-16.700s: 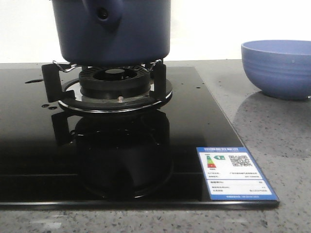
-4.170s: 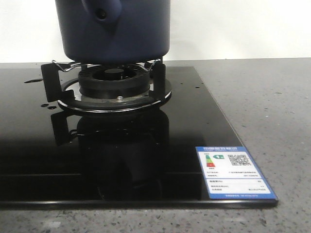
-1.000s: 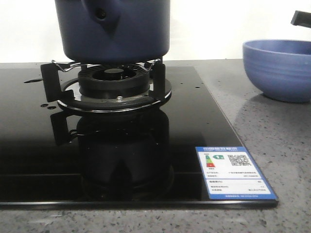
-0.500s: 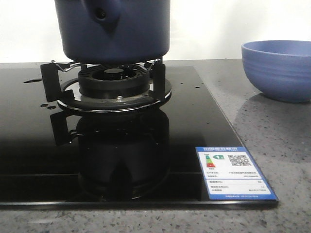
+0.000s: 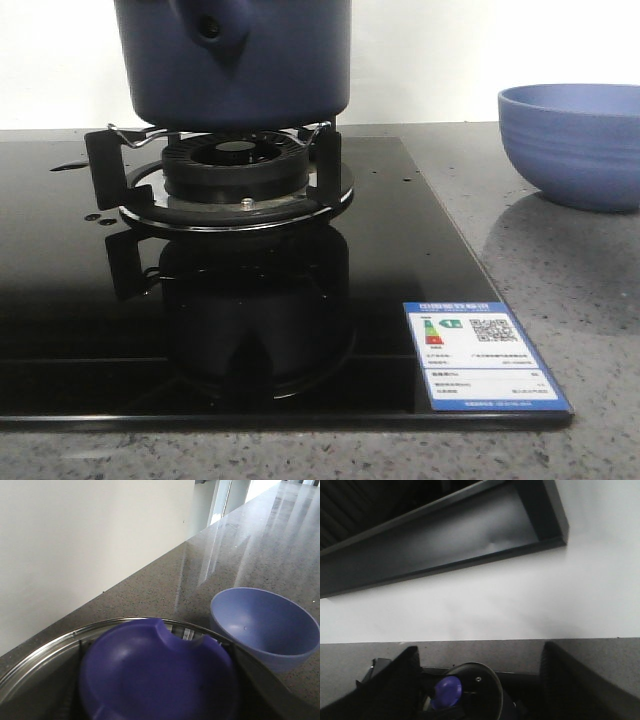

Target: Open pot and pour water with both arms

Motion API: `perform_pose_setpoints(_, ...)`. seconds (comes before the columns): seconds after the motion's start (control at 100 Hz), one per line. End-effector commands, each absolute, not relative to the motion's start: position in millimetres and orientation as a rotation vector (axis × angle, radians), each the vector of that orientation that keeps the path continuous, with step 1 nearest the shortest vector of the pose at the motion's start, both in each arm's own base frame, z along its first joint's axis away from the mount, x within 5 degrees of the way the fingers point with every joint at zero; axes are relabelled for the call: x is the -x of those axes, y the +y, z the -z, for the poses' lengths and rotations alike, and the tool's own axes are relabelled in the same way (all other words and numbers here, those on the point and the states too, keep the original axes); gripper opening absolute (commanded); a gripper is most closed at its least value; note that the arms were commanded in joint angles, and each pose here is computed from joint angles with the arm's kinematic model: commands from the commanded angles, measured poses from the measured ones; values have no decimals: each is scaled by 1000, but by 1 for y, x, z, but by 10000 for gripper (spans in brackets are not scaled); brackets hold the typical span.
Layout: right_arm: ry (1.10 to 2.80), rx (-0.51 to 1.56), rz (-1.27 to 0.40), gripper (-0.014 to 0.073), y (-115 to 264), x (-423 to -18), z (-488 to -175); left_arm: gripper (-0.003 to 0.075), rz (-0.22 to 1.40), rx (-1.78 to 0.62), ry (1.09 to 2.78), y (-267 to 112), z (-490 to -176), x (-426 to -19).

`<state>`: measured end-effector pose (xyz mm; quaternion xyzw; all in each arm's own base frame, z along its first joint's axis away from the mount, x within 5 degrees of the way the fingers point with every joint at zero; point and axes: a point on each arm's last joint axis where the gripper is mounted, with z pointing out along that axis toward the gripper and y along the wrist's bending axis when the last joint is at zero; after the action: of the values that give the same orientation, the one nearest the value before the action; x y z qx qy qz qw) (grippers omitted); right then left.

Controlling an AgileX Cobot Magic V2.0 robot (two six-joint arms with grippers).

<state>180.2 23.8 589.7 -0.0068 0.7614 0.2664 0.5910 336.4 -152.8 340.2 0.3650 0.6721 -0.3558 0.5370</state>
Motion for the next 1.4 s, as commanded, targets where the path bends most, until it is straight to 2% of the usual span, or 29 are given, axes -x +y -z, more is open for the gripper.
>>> perform_pose_setpoints(0.0, 1645, 49, -641, 461, 29, -156, -608, 230, 882, -826, 1511, -154, -366, -331)
perform_pose_setpoints(0.28, 1639, 61, -639, 461, 31, -147, -610, 235, 864, -823, 1531, -153, -362, -335)
perform_pose_setpoints(0.5, 1644, 63, -639, 461, 31, -147, -609, 295, 852, -801, 1534, -144, -364, -337)
perform_pose_setpoints(0.91, 1639, 64, -647, 461, 31, -146, -610, 303, 901, -849, 1510, -146, -365, -331)
perform_pose_setpoints(0.98, 1639, 64, -647, 461, 31, -146, -610, 363, 909, -846, 1506, -147, -366, -331)
perform_pose_setpoints(1.08, 1639, 64, -647, 461, 31, -146, -610, 525, 914, -836, 1500, -146, -367, -331)
perform_pose_setpoints(1.13, 1639, 64, -647, 461, 31, -146, -610, 570, 913, -835, 1493, -146, -370, -329)
perform_pose_setpoints(1.39, 1632, 73, -636, 461, 31, -147, -610, 578, 810, -797, 1420, -129, -406, -309)
